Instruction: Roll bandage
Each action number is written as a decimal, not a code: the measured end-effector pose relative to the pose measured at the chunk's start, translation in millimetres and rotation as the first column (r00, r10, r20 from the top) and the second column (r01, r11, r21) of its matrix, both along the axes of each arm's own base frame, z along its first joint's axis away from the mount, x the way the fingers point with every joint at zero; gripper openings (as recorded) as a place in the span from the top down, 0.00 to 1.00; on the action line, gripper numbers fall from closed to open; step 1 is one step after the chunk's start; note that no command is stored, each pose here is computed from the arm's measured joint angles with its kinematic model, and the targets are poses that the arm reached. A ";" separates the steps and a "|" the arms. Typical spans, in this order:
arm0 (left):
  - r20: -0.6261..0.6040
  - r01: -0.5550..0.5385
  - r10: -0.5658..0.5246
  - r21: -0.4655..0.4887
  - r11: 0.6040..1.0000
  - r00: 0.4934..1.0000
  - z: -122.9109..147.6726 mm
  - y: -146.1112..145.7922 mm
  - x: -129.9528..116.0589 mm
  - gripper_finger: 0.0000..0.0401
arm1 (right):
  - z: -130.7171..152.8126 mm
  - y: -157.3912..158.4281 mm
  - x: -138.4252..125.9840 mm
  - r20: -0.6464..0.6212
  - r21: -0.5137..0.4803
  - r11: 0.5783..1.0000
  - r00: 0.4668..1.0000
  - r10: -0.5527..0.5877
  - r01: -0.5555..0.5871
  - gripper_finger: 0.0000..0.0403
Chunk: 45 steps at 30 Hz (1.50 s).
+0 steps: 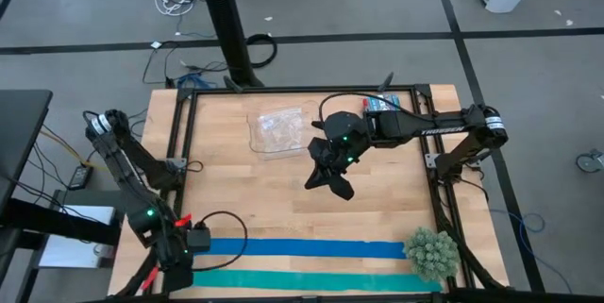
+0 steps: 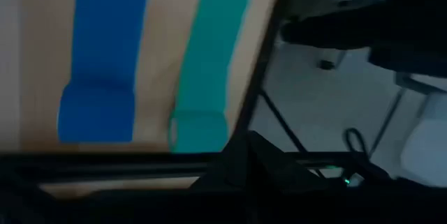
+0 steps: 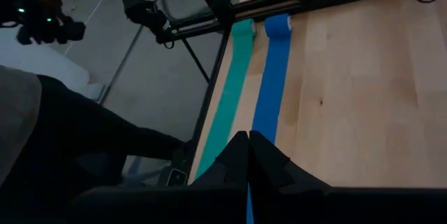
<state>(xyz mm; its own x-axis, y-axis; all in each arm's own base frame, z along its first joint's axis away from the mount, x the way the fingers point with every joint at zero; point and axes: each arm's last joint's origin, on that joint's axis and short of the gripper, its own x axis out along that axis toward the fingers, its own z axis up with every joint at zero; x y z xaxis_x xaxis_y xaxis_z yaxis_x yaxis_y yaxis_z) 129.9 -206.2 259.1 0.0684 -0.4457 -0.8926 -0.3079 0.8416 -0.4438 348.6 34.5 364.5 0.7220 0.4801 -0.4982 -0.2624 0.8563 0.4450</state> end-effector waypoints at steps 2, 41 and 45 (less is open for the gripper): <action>-0.056 -0.033 0.033 0.007 0.999 0.998 -12.4 1.5 -3.3 0.99 | 0.0 0.0 -0.1 0.000 0.001 1.000 1.000 0.000 0.000 1.00; -0.095 -0.257 0.266 0.103 0.961 0.959 -69.9 35.0 11.4 0.99 | 0.5 0.4 -0.8 -0.003 0.014 1.000 1.000 0.012 -0.012 1.00; -0.166 -0.140 0.138 -0.001 0.990 0.976 -57.6 26.0 10.7 0.99 | 1.3 0.4 -1.3 0.008 0.002 1.000 1.000 0.021 -0.021 1.00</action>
<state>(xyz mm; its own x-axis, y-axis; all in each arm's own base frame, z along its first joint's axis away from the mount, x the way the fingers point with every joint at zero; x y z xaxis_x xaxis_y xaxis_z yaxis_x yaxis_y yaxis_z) 140.5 -180.2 201.5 -0.0175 -0.4537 -0.8910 -0.4918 0.7798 -0.3874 347.3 34.9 365.8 0.7160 0.4962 -0.4910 -0.2838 0.8496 0.4446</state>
